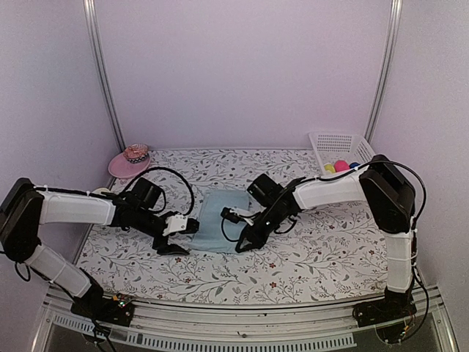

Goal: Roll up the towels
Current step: Roll the towel at the center of the board.

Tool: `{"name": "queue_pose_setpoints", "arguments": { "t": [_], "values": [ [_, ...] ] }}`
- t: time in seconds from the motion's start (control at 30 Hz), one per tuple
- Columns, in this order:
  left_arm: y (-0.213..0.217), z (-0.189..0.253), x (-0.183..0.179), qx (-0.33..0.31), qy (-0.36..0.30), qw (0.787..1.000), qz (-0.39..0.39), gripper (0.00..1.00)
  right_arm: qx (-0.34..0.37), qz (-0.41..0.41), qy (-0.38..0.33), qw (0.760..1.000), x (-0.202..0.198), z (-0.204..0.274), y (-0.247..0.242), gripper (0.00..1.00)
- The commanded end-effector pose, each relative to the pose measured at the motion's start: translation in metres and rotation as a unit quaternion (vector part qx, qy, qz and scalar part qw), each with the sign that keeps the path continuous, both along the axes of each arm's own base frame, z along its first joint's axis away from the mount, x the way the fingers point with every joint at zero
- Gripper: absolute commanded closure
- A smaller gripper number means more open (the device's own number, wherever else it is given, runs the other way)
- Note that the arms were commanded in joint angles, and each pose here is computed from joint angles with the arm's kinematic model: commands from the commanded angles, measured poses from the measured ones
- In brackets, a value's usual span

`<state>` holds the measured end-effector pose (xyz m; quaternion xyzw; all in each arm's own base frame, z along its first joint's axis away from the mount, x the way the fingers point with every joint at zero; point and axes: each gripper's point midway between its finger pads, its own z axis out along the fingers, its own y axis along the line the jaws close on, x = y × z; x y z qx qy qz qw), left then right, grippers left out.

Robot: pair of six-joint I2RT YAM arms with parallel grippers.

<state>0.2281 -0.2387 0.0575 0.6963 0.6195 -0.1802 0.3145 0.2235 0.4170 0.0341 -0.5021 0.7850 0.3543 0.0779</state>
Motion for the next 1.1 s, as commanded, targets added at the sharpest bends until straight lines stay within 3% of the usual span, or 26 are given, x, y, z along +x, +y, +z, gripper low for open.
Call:
{"name": "queue_pose_setpoints", "arguments": {
  "t": [0.0, 0.37, 0.53, 0.73, 0.83, 0.9, 1.07],
  "values": [
    [-0.017, 0.005, 0.006, -0.025, 0.035, 0.999, 0.009, 0.26, -0.001, -0.005, 0.019, 1.000, 0.004, -0.003, 0.003, 0.97],
    [-0.023, -0.001, 0.006, -0.017, 0.069, 0.997, 0.010, 0.45, -0.008, -0.018, 0.027, 0.999, 0.012, -0.008, -0.001, 0.96],
    [-0.023, -0.006, 0.005, -0.013, 0.077, 0.997, 0.012, 0.63, -0.009, -0.020, 0.028, 0.999, 0.012, -0.008, 0.000, 0.96],
    [-0.024, -0.006, 0.005, -0.016, 0.083, 0.996, 0.015, 0.74, -0.016, -0.023, 0.028, 0.999, 0.014, -0.011, 0.000, 0.96],
    [-0.024, -0.007, 0.005, -0.015, 0.088, 0.996, 0.022, 0.93, -0.017, -0.024, 0.027, 0.999, 0.015, -0.011, 0.000, 0.96],
    [-0.023, -0.009, 0.007, -0.011, 0.094, 0.995, 0.032, 1.00, -0.019, -0.025, 0.025, 0.999, 0.016, -0.010, -0.001, 0.91],
    [-0.017, -0.024, 0.013, 0.016, 0.114, 0.991, 0.064, 1.00, -0.017, -0.029, 0.011, 0.999, 0.020, -0.003, -0.001, 0.76]
  ]
}}
